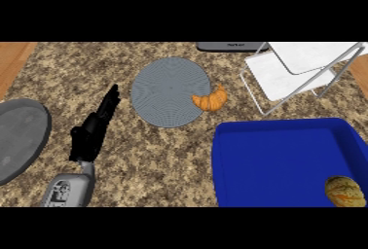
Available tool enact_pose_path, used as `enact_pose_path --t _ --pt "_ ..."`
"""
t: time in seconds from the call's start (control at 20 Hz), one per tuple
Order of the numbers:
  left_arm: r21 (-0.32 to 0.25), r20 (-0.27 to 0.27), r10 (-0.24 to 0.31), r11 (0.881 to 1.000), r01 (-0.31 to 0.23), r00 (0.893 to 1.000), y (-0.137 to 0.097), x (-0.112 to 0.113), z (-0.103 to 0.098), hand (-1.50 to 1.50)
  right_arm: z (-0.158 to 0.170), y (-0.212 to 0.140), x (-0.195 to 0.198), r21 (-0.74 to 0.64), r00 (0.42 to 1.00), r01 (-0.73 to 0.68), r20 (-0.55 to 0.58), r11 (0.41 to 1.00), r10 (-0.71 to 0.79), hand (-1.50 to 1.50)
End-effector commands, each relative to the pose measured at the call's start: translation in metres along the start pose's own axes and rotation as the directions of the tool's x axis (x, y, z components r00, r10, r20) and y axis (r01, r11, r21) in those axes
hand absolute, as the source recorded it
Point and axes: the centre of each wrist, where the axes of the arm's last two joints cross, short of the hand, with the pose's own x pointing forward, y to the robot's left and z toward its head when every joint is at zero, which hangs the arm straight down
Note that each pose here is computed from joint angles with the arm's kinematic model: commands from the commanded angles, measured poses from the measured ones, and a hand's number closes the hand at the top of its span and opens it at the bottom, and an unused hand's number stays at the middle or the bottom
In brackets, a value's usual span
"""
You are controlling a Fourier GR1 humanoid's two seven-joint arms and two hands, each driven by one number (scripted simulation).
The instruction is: Pick the tomato from the tray and place it in the tiered shelf
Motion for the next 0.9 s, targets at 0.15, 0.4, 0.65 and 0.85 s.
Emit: enact_pose_path --t 0.15,0.4,0.65,0.85 --pt "0.012 0.007 -0.004 1.000 0.004 1.000 -0.001 0.001 0.005 0.00 -0.029 -0.101 0.013 -0.151 0.992 0.044 -0.111 0.988 -0.062 -1.50" --pt "0.009 -0.007 0.017 1.000 -0.017 1.000 -0.010 -0.008 0.017 0.00 -0.027 -0.177 -0.003 -0.089 0.963 -0.044 -0.267 0.995 0.018 -1.50" --pt "0.001 -0.006 0.000 1.000 0.000 1.000 0.006 0.003 0.005 0.00 -0.020 -0.244 -0.014 -0.038 0.951 -0.119 -0.292 0.992 0.103 -1.50" --pt "0.014 -0.003 0.004 1.000 -0.004 1.000 0.003 -0.004 0.013 0.00 -0.007 -0.303 -0.023 0.027 0.949 -0.164 -0.268 0.986 0.165 -1.50"
